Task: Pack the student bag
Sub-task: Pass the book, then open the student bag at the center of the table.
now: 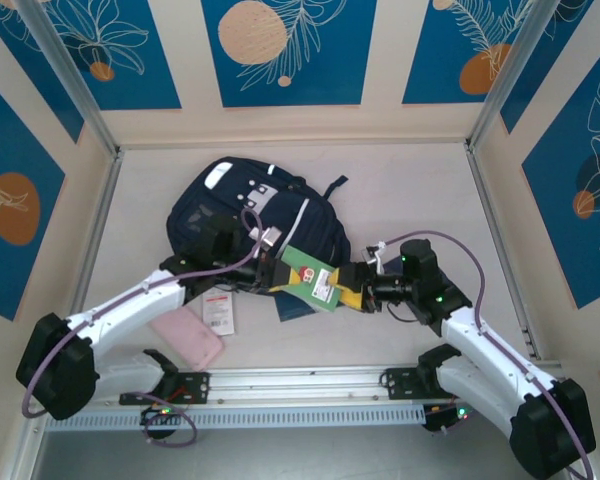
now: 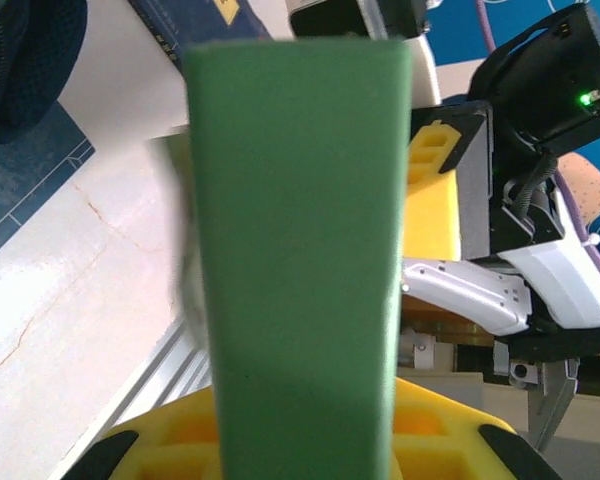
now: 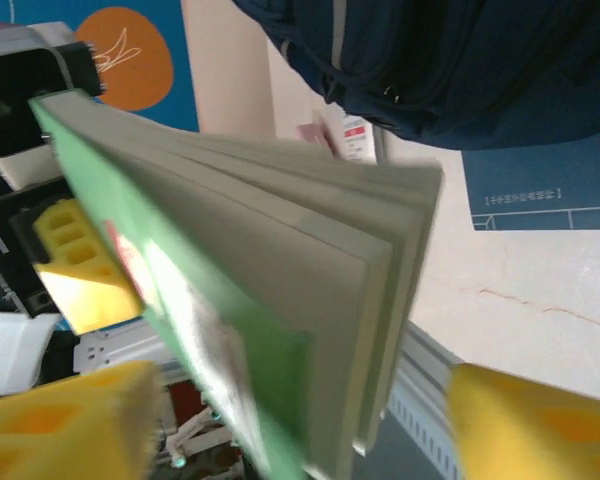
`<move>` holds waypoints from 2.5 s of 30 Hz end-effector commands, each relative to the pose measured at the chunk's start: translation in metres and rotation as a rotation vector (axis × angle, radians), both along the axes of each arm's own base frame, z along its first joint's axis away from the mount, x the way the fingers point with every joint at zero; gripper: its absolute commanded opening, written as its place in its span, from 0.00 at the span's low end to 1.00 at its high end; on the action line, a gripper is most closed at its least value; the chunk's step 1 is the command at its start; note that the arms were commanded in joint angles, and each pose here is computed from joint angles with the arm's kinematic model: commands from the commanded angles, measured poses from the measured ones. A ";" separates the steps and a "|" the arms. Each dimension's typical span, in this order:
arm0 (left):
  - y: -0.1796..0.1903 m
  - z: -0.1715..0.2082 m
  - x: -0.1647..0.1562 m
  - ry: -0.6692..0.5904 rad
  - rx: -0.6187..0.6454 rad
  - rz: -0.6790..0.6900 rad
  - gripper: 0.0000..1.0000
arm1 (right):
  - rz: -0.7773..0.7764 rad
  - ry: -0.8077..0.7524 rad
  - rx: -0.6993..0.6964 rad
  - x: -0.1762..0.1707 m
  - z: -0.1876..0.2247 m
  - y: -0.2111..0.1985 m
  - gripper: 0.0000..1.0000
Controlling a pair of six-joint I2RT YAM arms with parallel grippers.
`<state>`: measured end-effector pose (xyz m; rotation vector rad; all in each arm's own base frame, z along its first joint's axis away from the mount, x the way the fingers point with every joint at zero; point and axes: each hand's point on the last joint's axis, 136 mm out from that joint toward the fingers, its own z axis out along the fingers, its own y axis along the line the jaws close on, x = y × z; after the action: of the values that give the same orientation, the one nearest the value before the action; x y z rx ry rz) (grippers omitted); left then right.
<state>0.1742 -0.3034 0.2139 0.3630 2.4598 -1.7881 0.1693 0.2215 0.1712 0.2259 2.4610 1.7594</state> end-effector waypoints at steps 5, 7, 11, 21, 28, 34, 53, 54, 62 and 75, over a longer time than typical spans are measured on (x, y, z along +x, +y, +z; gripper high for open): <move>-0.004 0.050 0.004 -0.084 -0.119 0.010 0.00 | -0.045 -0.072 0.026 0.006 -0.005 0.015 0.99; -0.004 0.053 0.004 -0.082 -0.125 0.016 0.00 | -0.039 -0.093 0.059 0.008 -0.001 0.023 0.99; -0.004 0.060 0.005 -0.079 -0.141 0.030 0.00 | -0.021 -0.127 0.109 0.014 0.011 0.041 0.99; 0.000 0.056 0.008 -0.089 -0.112 0.066 0.00 | -0.022 -0.221 0.222 0.017 0.050 0.051 0.97; 0.002 0.043 0.008 -0.089 -0.070 0.075 0.00 | -0.067 -0.271 0.220 0.005 0.059 0.030 0.56; 0.000 0.036 0.009 -0.078 -0.053 0.068 0.00 | -0.065 -0.272 0.199 0.003 0.059 0.028 0.20; 0.031 -0.053 0.136 -0.362 0.860 0.063 0.88 | -0.452 -0.145 -0.621 0.019 -0.015 -0.105 0.00; 0.030 -0.055 0.143 -0.377 0.894 0.067 0.90 | -0.448 -0.157 -0.623 0.019 -0.013 -0.105 0.00; 0.017 -0.077 0.182 -0.451 1.096 0.082 0.98 | -0.445 -0.172 -0.597 0.024 -0.013 -0.104 0.00; -0.011 -0.108 0.182 -0.473 1.212 0.008 0.92 | -0.425 -0.115 -0.506 0.027 -0.030 -0.099 0.00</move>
<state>0.3566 -0.3217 0.1075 0.6776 2.7556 -0.0439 0.1941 0.1129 0.1334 0.5867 2.4715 0.8407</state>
